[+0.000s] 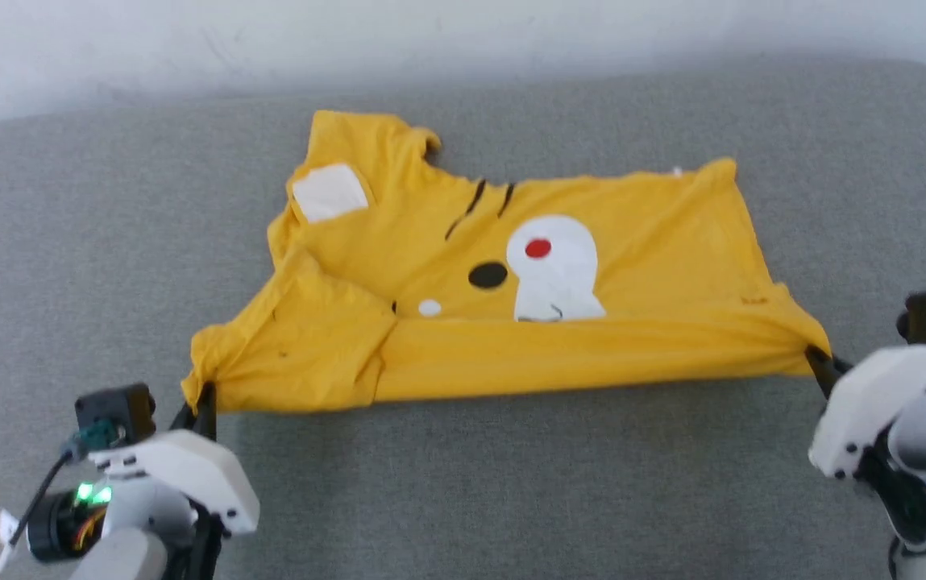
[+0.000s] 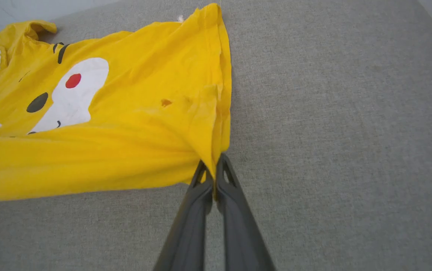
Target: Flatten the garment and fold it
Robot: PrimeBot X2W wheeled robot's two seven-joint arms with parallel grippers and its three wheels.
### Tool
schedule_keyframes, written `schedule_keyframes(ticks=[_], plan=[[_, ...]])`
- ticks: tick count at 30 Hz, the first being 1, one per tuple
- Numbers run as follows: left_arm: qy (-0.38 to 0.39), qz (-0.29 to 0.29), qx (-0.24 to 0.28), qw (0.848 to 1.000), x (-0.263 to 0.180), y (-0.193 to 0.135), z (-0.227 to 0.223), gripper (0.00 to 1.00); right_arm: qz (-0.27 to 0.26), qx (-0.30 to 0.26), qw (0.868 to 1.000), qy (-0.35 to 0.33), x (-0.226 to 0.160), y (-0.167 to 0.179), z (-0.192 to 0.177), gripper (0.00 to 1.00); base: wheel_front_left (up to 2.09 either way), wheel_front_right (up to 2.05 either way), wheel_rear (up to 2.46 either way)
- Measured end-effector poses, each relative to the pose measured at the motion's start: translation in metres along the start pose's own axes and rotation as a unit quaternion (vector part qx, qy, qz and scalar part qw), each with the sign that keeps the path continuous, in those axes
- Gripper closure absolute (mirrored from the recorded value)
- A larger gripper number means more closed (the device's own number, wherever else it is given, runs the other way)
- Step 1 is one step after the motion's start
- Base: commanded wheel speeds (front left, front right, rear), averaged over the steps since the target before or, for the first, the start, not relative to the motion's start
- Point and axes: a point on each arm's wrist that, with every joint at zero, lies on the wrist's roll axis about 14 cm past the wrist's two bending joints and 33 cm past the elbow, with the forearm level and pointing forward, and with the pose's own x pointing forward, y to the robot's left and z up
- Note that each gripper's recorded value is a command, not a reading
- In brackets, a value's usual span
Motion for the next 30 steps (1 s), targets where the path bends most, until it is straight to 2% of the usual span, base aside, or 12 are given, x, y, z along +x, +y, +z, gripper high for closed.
schedule_keyframes(ticks=[4, 5, 13, 20, 25, 26, 27, 28, 29, 30], plan=[[0.018, 0.006, -0.005, 1.0, -0.018, 0.002, -0.012, 1.0, -0.001, 0.005, 1.0, 0.02, -0.015, -0.004, -0.015, 1.0, 0.0, 0.0, 0.0], [0.041, 0.01, -0.009, 0.999, -0.029, 0.003, -0.025, 1.0, -0.005, 0.008, 0.999, 0.044, -0.023, -0.008, -0.031, 1.0, 0.0, 0.0, 0.0], [0.141, 0.01, -0.018, 0.99, -0.056, -0.003, -0.077, 1.0, -0.038, 0.014, 0.992, 0.123, -0.034, -0.03, -0.085, 1.0, 0.0, 0.0, 0.0], [0.158, 0.005, -0.013, 0.987, -0.053, -0.003, -0.091, 1.0, -0.041, 0.026, 0.986, 0.158, -0.026, -0.032, -0.118, 1.0, 0.0, 0.0, 0.0], [0.158, 0.0, -0.016, 0.987, -0.048, -0.006, -0.095, 1.0, -0.039, 0.034, 0.988, 0.145, -0.021, -0.032, -0.12, 1.0, 0.0, 0.0, 0.0], [0.158, -0.001, -0.02, 0.987, -0.048, -0.007, -0.096, 0.64, -0.039, 0.036, 0.989, 0.137, -0.021, -0.032, -0.118, 0.9, 0.0, 0.0, 0.0], [0.157, -0.002, -0.021, 0.987, -0.048, -0.007, -0.096, 0.26, -0.036, 0.037, 0.991, 0.126, -0.021, -0.031, -0.116, 0.64, 0.0, 0.0, 0.0], [0.155, -0.003, -0.023, 0.988, -0.049, -0.008, -0.095, 0.0, -0.034, 0.037, 0.992, 0.113, -0.021, -0.029, -0.112, 0.25, 0.0, 0.0, 0.0], [0.152, -0.004, -0.023, 0.988, -0.049, -0.008, -0.094, 0.0, -0.032, 0.039, 0.994, 0.096, -0.021, -0.028, -0.107, 0.0, 0.0, 0.0, 0.0], [0.145, -0.007, -0.023, 0.989, -0.049, -0.01, -0.091, 0.0, -0.031, 0.038, 0.996, 0.076, -0.021, -0.028, -0.1, 0.0, 0.0, 0.0, 0.0]])
